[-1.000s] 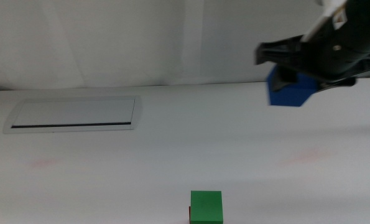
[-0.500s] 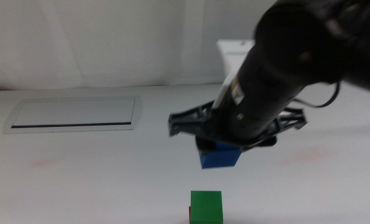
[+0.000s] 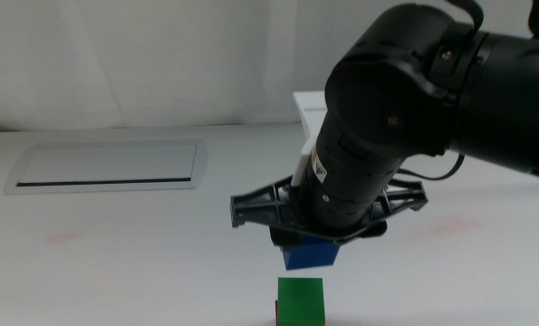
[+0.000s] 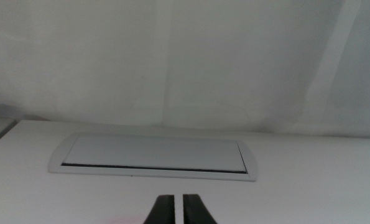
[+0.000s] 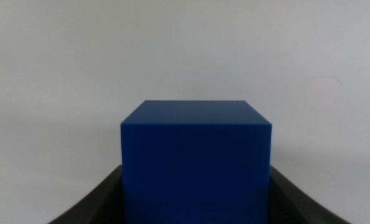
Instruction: Stack red cubes first, then green, then blue cubes in a specific spot.
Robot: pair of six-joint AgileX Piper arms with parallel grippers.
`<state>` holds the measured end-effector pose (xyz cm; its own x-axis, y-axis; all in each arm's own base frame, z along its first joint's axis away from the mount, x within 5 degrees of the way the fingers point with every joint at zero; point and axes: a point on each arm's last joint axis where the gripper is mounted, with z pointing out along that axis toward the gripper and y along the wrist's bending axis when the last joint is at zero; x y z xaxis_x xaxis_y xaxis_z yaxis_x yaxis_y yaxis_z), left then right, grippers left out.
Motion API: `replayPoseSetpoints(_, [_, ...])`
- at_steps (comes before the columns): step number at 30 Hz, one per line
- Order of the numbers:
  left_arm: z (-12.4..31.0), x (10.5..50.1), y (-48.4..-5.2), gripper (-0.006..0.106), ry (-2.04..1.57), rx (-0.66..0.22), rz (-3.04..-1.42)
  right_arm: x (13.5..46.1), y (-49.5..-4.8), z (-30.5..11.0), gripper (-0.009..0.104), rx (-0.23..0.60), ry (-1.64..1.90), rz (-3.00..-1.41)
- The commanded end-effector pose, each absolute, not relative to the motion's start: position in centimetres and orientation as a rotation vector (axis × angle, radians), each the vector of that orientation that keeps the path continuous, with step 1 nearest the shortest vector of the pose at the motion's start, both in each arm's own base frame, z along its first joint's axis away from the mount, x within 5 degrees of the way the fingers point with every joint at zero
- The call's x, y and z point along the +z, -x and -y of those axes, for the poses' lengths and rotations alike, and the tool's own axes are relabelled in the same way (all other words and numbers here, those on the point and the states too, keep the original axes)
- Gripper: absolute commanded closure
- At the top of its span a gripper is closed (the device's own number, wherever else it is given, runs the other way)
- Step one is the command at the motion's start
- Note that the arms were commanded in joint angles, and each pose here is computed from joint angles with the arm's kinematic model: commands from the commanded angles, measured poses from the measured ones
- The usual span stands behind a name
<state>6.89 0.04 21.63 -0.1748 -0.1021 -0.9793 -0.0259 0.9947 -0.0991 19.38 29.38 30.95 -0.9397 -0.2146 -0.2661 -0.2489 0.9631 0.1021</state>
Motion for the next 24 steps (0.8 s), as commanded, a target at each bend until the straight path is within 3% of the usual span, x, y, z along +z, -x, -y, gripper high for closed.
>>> replayPoseSetpoints(1, [0.0,21.6,-6.9,0.103,0.113,-0.082,-1.733,30.3,-19.1,-29.0,0.098,0.136,0.342,-2.895])
replayPoseSetpoints(9, [0.0,21.6,-6.9,0.103,0.113,-0.082,-1.733,29.0,-18.2,-29.6,0.098,0.206,0.351,-2.923])
replayPoseSetpoints(24, [0.0,21.6,-6.9,0.103,0.113,-0.082,-1.733,27.2,-18.2,-30.5,0.098,0.155,0.39,-2.968])
